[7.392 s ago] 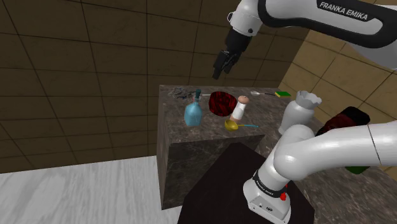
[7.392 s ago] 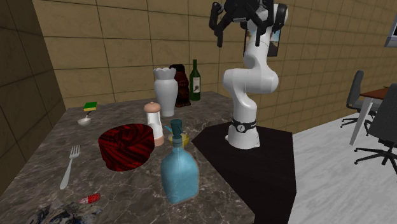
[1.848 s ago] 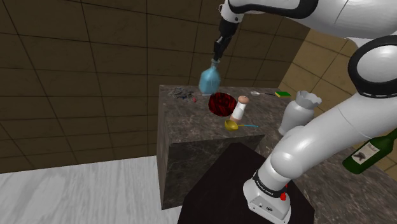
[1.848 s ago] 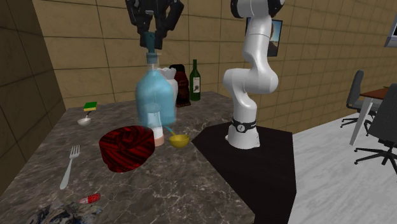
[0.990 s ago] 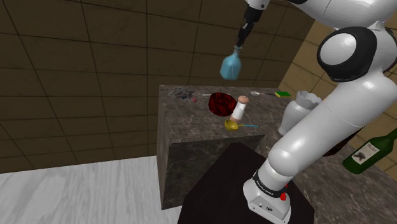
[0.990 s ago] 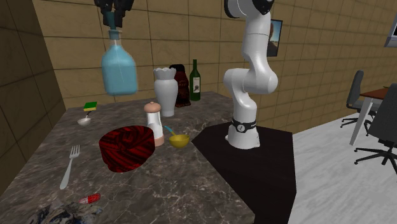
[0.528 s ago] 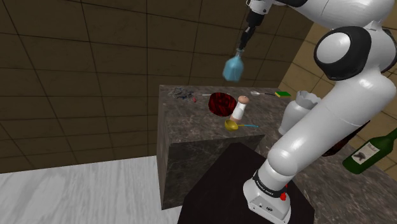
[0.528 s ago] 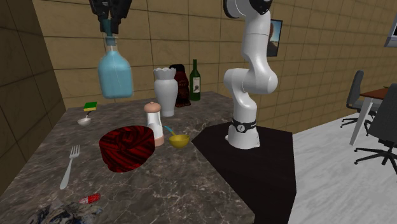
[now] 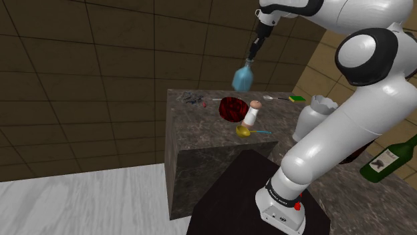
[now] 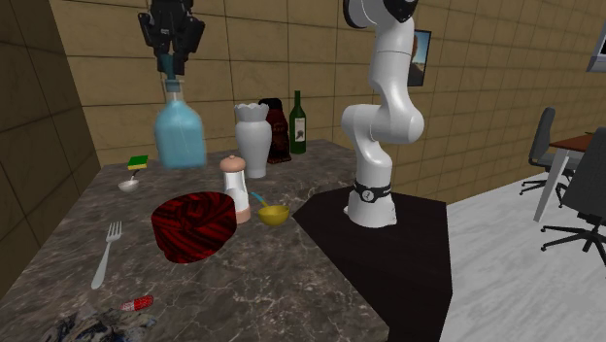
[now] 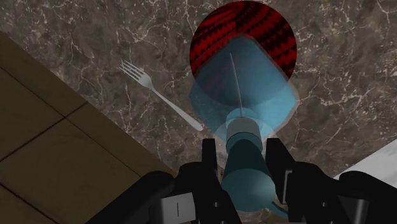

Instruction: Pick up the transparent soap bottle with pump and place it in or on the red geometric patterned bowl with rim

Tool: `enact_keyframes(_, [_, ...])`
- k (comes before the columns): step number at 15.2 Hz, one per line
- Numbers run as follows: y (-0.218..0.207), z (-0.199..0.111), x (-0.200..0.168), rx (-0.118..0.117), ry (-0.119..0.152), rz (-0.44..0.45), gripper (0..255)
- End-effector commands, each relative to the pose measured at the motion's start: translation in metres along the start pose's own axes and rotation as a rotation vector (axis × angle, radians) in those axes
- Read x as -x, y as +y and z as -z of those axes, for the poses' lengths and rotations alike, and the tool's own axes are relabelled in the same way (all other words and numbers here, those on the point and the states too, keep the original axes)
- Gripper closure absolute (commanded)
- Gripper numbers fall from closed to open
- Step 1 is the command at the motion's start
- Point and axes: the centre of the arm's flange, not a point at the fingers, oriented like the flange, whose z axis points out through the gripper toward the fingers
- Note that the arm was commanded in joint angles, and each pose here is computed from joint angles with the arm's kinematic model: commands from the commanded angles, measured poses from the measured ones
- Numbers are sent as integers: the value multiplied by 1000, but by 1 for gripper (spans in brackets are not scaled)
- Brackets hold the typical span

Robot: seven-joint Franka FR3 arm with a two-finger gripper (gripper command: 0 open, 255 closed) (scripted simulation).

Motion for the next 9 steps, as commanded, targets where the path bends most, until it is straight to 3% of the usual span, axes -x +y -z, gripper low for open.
enact_keyframes(1, [-1,-10,1,1,1,0,255])
enact_keyframes(9, [-6,-52,7,1,1,0,255])
